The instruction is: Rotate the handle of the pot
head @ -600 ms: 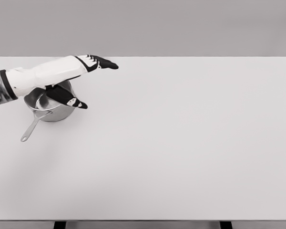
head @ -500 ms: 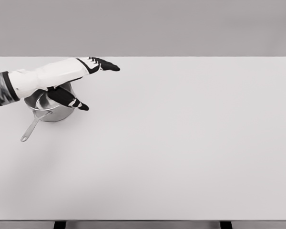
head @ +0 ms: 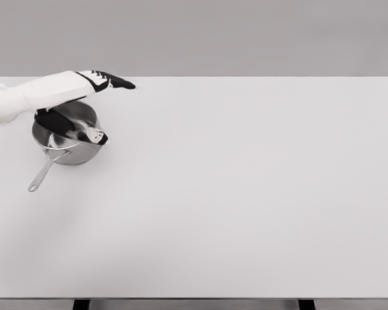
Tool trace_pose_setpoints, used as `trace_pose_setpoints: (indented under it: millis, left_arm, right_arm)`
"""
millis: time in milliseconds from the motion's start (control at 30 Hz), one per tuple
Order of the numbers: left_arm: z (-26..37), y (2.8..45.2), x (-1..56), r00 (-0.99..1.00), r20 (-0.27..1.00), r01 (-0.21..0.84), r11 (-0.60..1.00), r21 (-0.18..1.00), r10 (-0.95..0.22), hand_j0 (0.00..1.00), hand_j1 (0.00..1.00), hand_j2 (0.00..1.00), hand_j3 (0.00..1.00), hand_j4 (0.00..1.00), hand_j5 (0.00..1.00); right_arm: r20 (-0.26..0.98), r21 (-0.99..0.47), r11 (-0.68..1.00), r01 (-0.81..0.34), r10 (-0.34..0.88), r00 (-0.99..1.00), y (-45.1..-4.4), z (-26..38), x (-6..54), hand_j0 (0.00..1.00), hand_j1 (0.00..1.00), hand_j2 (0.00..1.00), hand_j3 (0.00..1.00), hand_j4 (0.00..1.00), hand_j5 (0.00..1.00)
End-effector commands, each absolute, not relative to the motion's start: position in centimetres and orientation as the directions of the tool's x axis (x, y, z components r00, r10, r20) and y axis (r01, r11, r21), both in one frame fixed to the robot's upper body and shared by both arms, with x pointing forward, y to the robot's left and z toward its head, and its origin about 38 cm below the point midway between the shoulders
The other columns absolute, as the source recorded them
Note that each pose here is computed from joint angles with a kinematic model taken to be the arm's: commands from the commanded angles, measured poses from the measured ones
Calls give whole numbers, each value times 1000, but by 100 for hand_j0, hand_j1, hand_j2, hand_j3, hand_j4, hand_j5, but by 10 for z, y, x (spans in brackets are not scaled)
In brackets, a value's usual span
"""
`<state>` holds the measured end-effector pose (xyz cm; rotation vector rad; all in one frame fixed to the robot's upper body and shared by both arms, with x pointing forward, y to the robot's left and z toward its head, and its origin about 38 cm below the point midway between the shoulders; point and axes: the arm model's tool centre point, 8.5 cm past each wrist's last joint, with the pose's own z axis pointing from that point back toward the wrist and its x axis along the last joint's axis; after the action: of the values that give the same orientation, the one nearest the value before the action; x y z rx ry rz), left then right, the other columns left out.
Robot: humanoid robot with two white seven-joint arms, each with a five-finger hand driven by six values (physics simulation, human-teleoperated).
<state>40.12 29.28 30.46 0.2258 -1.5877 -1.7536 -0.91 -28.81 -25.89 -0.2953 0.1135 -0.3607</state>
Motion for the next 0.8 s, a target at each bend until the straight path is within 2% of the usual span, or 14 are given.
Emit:
trace_pose_setpoints:
  millis: [0, 33, 100, 200, 267, 367, 533, 767]
  left_arm:
    - [314, 329, 396, -639, 288, 423, -13, 906, -713, 100, 100, 100, 100, 100, 100]
    - [320, 334, 388, -684, 260, 401, -53, 914, -682, 100, 100, 100, 100, 100, 100]
    - [324, 330, 387, -709, 288, 346, 37, 937, -644, 100, 100, 100, 100, 100, 100]
    - [313, 329, 388, -693, 339, 329, 139, 934, -637, 100, 100, 100, 100, 100, 100]
    - [310, 328, 387, -674, 405, 380, 181, 907, -618, 100, 100, 100, 100, 100, 100]
    - [291, 332, 392, -560, 484, 475, 219, 853, -672, 100, 100, 100, 100, 100, 100]
    - [271, 324, 381, -498, 629, 659, 212, 722, -597, 100, 100, 100, 100, 100, 100]
    - [260, 327, 377, -471, 640, 680, 211, 702, -607, 100, 100, 100, 100, 100, 100]
  right_arm:
    - [-58, -304, 894, 329, -363, 930, -288, -259, -9, 100, 100, 100, 100, 100, 100]
    - [-58, -304, 894, 329, -363, 930, -288, -259, -9, 100, 100, 100, 100, 100, 100]
    - [-56, -304, 894, 330, -362, 930, -288, -259, -9, 100, 100, 100, 100, 100, 100]
    - [-58, -304, 894, 329, -363, 930, -288, -259, -9, 100, 100, 100, 100, 100, 100]
    - [-58, -304, 894, 329, -363, 930, -288, -259, -9, 100, 100, 100, 100, 100, 100]
    - [-58, -304, 894, 329, -363, 930, -288, -259, -9, 100, 100, 100, 100, 100, 100]
    - [-56, -304, 894, 330, -362, 930, -288, -259, -9, 100, 100, 100, 100, 100, 100]
    - [-56, -304, 894, 330, -362, 930, -288, -259, -9, 100, 100, 100, 100, 100, 100]
